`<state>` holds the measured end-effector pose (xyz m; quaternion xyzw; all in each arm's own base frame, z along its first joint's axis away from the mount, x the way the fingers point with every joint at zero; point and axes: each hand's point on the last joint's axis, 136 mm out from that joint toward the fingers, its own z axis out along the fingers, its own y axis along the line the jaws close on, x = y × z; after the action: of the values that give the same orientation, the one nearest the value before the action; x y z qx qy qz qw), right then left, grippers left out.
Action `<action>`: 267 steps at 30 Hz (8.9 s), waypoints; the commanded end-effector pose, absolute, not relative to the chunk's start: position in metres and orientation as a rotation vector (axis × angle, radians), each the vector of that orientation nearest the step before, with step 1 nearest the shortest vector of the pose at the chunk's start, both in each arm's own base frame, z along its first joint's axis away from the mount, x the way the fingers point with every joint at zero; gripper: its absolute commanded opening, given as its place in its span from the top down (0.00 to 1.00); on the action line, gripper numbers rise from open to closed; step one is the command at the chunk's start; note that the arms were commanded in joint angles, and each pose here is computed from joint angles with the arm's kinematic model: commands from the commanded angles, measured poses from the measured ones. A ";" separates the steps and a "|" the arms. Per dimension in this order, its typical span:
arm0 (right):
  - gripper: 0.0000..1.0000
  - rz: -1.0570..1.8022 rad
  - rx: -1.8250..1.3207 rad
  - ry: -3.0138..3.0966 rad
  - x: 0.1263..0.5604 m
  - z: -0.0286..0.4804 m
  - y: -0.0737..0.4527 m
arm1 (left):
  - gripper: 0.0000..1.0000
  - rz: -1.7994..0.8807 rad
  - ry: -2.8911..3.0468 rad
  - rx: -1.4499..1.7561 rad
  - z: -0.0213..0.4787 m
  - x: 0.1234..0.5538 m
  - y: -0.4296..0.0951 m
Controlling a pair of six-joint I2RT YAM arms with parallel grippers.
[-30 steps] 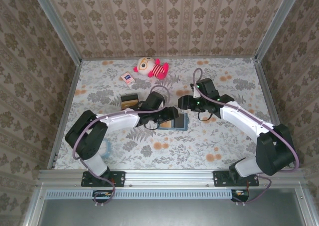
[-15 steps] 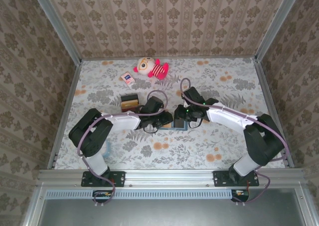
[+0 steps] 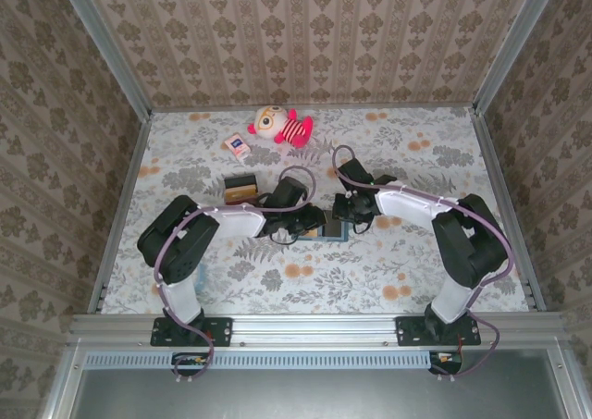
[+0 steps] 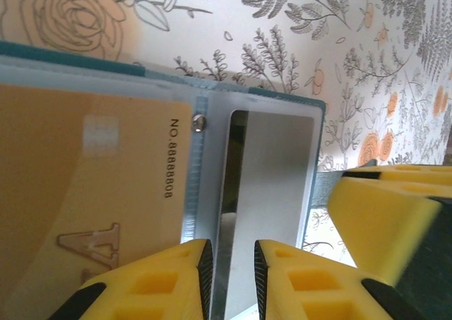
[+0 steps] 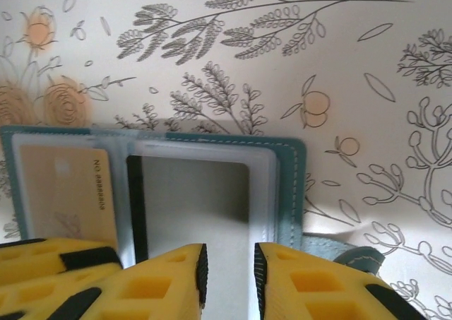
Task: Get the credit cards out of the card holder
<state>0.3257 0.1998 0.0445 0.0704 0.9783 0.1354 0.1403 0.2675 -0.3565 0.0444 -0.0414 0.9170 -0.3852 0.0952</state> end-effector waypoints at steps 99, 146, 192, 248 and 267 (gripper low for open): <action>0.31 1.718 -0.115 2.252 0.338 0.204 0.282 | 1.00 -1.407 2.242 -0.009 0.216 0.287 -0.296; 0.45 1.708 -0.144 2.240 0.337 0.205 0.279 | 1.00 -1.150 2.286 0.028 0.222 0.296 -0.252; 0.00 1.090 0.027 2.414 0.360 0.169 0.200 | 1.00 -0.247 1.967 1.687 0.177 0.378 -0.148; 0.01 1.185 0.071 2.508 0.359 0.150 0.219 | 0.51 -0.123 1.964 1.059 0.244 0.453 -0.159; 0.46 1.032 0.164 2.865 0.313 0.057 0.271 | 0.00 -0.460 2.347 0.158 0.204 0.402 -0.199</action>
<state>0.3143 0.2803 0.0724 0.0196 0.9269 0.3702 0.0588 0.4081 -0.2009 0.2154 0.1422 0.8914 -0.1857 0.3882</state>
